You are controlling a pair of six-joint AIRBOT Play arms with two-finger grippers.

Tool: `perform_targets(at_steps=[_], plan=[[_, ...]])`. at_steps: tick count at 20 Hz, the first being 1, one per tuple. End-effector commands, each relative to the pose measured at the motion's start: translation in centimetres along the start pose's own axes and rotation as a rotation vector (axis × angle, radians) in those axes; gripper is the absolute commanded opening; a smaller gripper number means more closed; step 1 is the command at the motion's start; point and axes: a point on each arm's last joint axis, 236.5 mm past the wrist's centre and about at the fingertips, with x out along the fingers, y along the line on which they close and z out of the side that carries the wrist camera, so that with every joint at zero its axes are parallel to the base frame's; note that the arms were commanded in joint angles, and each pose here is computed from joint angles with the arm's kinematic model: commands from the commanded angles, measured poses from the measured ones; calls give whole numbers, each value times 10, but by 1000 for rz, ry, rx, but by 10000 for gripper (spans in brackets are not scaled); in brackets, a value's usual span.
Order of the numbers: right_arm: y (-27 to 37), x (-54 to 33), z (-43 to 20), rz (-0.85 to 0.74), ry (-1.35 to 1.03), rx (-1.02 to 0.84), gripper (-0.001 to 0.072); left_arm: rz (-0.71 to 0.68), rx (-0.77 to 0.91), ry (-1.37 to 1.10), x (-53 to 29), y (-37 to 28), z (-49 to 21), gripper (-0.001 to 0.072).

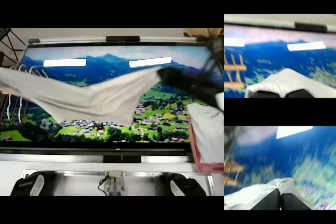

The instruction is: Fold the shirts.

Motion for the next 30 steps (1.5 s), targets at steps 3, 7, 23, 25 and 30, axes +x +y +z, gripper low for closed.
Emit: perform_targets(at_steps=[3, 7, 23, 25, 30], plan=[[54, -156, 105, -81, -413, -233, 78, 130, 12, -243, -98, -6, 108, 43], [-2, -163, 73, -314, -259, -218, 78, 168, -8, 125, -78, 13, 14, 43], [-186, 174, -92, -265, 228, 421, 80, 29, -617, 545, 119, 51, -250, 44], [-180, 185, -112, -252, 274, 437, 341, 26, -671, 529, 149, 44, -262, 44], [-186, 116, -116, -271, 477, 274, 516, 25, -587, 680, 164, 58, -281, 720]])
